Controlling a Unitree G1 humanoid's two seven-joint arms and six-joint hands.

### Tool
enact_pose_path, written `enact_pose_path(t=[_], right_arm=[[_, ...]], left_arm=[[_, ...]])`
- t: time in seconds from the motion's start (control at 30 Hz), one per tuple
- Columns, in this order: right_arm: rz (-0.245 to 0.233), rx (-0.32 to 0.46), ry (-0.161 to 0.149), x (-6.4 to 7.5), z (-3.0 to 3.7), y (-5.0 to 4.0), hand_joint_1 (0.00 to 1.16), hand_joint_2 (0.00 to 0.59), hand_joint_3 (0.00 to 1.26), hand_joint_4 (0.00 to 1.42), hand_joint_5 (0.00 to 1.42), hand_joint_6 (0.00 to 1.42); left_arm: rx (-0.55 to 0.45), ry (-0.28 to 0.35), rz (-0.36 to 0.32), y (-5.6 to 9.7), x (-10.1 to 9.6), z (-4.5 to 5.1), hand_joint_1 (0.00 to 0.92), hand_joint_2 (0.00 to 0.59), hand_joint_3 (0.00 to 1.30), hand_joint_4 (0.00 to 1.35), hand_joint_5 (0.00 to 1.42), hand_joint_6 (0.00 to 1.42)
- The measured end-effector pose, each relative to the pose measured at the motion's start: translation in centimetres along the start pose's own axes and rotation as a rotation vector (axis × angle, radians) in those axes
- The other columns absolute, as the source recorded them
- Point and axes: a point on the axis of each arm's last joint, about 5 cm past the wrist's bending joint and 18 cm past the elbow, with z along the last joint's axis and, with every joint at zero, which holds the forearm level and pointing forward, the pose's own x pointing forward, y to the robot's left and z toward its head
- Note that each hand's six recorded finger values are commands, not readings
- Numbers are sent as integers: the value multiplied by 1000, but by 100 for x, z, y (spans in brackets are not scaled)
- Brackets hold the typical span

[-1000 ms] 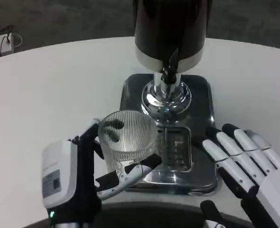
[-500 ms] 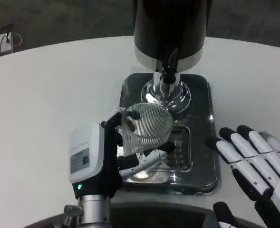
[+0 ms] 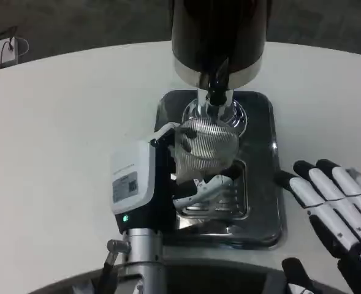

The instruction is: Grasp the cup under the faucet to collect the drink, then remove the cup.

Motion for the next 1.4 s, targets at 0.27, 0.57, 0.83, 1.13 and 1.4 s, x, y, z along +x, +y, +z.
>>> enact_pose_path(t=[0.27, 0.57, 0.83, 1.13, 1.4], right_arm=[[9, -3, 24, -37, -3, -5, 254, 545, 95, 42, 36, 65], [6, -1, 28, -38, 0, -3, 254, 545, 95, 42, 37, 65], [-7, 5, 23, -19, 6, 2, 254, 545, 95, 42, 37, 65], [-14, 16, 21, -4, 12, 15, 254, 545, 95, 42, 37, 65], [-15, 25, 22, 7, 9, 35, 254, 545, 95, 42, 37, 65]], left_arm=[[9, -7, -20, -17, -9, -36, 514, 10, 775, 788, 1029, 1274], [0, 3, -37, -1, -28, -57, 251, 56, 316, 274, 621, 679], [-49, -11, -51, 45, -22, -59, 76, 2, 140, 62, 365, 315], [-139, -71, -10, 257, -120, 2, 0, 0, 79, 0, 202, 135], [-237, -87, 30, 663, -192, 150, 0, 70, 0, 0, 17, 0]])
